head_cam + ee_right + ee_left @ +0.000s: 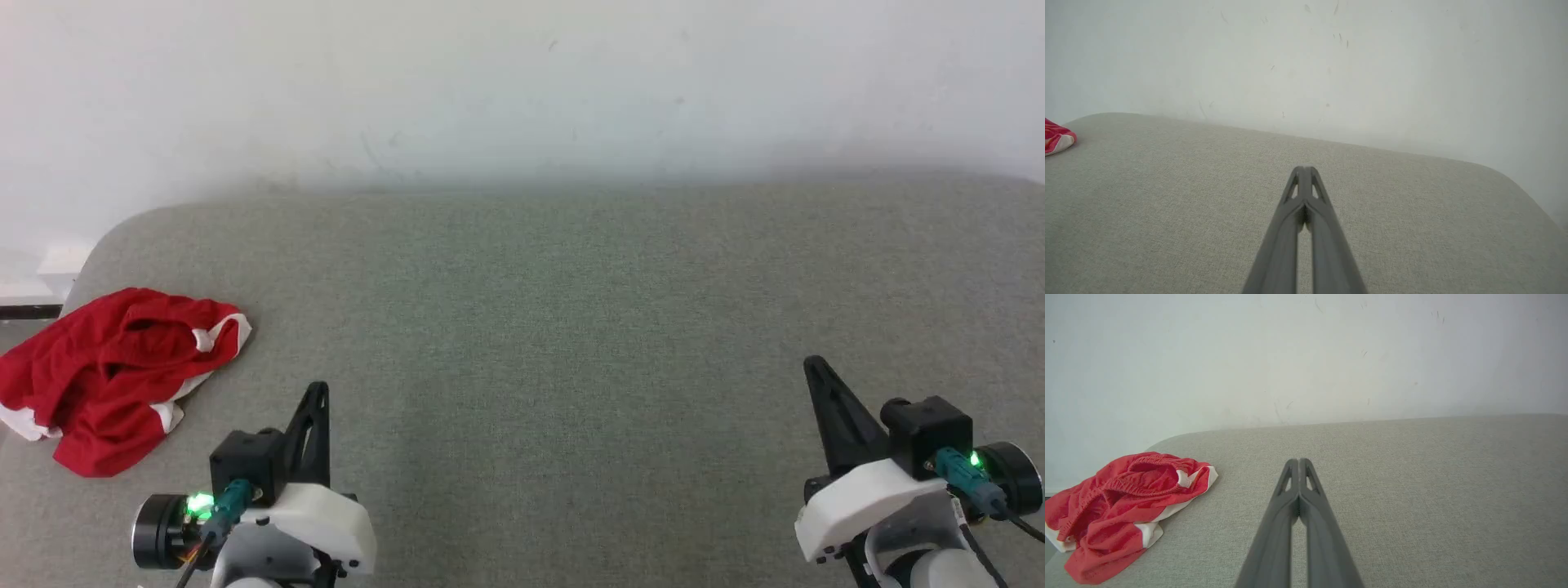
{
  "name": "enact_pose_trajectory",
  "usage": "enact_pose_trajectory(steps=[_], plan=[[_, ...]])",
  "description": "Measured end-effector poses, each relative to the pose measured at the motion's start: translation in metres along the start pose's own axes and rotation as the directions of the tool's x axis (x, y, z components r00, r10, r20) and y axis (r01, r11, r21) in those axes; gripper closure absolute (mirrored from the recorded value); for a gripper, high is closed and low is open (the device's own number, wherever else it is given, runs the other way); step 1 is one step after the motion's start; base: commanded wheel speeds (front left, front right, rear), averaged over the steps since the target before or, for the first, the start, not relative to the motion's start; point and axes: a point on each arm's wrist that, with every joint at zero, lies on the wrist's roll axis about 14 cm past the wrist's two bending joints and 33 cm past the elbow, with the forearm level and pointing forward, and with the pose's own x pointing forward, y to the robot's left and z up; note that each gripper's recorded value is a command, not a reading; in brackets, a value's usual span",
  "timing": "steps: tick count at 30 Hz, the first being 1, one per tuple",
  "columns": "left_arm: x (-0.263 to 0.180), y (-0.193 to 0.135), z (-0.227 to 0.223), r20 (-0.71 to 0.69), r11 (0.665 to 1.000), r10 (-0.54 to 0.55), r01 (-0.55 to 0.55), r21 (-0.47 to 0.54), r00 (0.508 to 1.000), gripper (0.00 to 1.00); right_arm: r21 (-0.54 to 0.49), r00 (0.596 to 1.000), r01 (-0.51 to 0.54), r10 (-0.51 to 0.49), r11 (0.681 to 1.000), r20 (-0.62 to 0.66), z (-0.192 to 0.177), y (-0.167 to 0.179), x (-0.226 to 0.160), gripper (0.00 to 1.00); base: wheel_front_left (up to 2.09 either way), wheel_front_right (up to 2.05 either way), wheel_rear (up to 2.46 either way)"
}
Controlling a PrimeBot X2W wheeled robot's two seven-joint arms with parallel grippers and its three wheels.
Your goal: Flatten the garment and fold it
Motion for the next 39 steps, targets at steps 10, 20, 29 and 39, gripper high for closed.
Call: enact_pose_trajectory(steps=[10,20,29,39], plan=[[0.0000,0.0000,0.0000,0.000,1.000,0.000,0.000,0.000,1.000,1.00,0.000,1.000,0.000,0.000,1.000,0.000,0.0000,0.0000,0.0000,1.00,0.00,0.00,0.00],[0.0000,0.0000,0.0000,0.000,1.000,0.000,0.000,0.000,1.000,1.00,0.000,1.000,0.000,0.000,1.000,0.000,0.0000,0.0000,0.0000,1.00,0.00,0.00,0.00],[-0.0002,-0.0002,-0.0007,-0.002,1.000,-0.001,0.001,0.000,1.000,0.00,0.000,1.000,0.000,0.000,1.000,-0.002,-0.0005,-0.0002,-0.0001,0.00,0.00,0.00,0.00],[0.0001,-0.0016,-0.0005,0.005,1.000,0.006,-0.006,0.001,1.000,0.00,0.013,1.000,0.022,-0.022,1.000,0.011,0.0010,-0.0077,-0.0002,0.00,0.00,0.00,0.00]])
